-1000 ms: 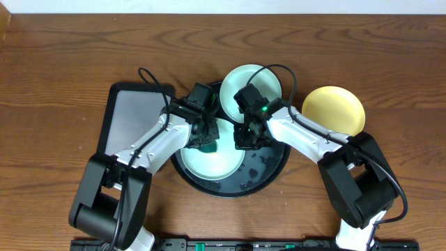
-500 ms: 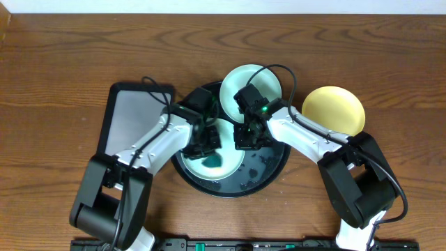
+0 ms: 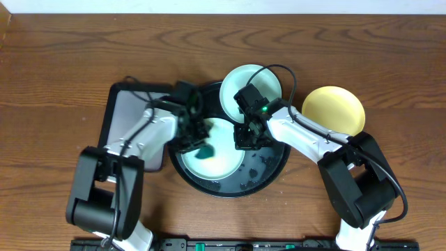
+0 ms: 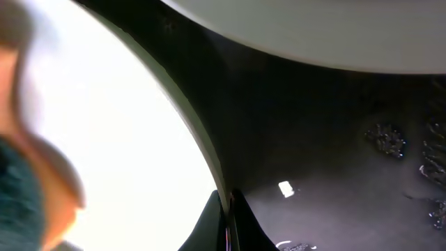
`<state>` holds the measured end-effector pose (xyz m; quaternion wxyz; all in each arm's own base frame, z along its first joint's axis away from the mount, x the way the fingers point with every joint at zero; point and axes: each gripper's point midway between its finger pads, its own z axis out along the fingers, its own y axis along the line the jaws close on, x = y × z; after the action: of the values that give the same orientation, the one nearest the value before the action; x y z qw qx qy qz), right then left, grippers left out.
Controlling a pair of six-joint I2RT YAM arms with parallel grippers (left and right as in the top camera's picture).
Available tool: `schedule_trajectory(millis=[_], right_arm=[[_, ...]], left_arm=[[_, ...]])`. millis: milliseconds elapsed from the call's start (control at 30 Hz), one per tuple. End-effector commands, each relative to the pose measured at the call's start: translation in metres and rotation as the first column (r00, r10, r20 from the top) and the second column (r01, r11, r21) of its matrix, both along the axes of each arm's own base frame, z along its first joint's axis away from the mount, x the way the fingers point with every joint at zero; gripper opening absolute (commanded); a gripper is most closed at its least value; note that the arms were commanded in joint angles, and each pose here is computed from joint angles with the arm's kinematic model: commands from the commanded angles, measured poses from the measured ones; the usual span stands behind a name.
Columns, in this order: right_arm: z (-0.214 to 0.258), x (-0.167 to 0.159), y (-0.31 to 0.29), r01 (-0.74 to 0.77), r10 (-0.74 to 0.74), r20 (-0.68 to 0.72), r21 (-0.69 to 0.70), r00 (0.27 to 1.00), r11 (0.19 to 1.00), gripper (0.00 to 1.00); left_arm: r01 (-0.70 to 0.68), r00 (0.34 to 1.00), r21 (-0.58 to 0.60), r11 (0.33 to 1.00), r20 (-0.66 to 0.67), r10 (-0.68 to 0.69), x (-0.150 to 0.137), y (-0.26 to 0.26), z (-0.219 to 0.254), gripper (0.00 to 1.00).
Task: Clean dirty plates on tray and stack at the side
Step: 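Scrub the pale green plate with the sponge in the left gripper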
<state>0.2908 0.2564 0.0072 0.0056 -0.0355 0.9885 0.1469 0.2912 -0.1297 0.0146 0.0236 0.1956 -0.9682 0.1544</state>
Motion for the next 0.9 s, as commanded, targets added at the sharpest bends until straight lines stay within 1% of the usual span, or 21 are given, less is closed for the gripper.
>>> schedule_trajectory(millis=[0,100,233,333,400,533,600,667,767,867], right_arm=[[0.001,0.006,0.0,0.009,-0.009,0.004,0.003,1.0,1.0,0.01],[0.001,0.006,0.001,0.009,-0.009,0.004,0.005,1.0,1.0,0.01],[0.001,0.006,0.001,0.009,-0.009,0.003,0.005,1.0,1.0,0.01],[0.001,0.006,0.001,0.009,-0.009,0.003,0.005,1.0,1.0,0.01],[0.001,0.006,0.001,0.008,-0.008,0.003,0.005,1.0,1.0,0.01],[0.0,0.005,0.0,0.009,-0.009,0.0,0.003,1.0,1.0,0.01],[0.0,0.005,0.0,0.009,-0.009,0.0,0.003,1.0,1.0,0.01],[0.0,0.005,0.0,0.009,-0.009,0.001,0.003,1.0,1.0,0.01],[0.001,0.005,0.0,0.01,-0.01,0.001,0.004,1.0,1.0,0.01],[0.001,0.005,0.0,0.009,-0.009,0.001,0.003,1.0,1.0,0.01]], left_arm=[[-0.049,0.997,0.068,0.996,-0.049,0.052,-0.007,0.023,-0.007,0.07],[-0.008,0.997,0.06,0.998,-0.082,0.013,-0.018,0.016,-0.006,0.07],[0.099,0.989,0.047,0.994,-0.111,-0.094,-0.037,-0.008,-0.005,0.07],[0.161,0.984,0.041,0.986,-0.083,-0.158,-0.04,-0.027,-0.005,0.08],[0.186,0.982,0.042,0.982,-0.03,-0.185,-0.032,-0.037,-0.006,0.07],[0.157,0.985,0.111,0.981,0.054,-0.164,-0.009,-0.026,-0.008,0.08],[0.126,0.988,0.149,0.981,0.067,-0.137,-0.002,-0.013,-0.008,0.07],[0.095,0.992,0.162,0.982,0.065,-0.107,0.002,-0.001,-0.009,0.07],[0.065,0.997,0.172,0.983,0.031,-0.072,0.001,0.02,-0.01,0.07],[0.051,0.998,0.189,0.981,-0.049,-0.043,-0.015,0.036,-0.01,0.07]])
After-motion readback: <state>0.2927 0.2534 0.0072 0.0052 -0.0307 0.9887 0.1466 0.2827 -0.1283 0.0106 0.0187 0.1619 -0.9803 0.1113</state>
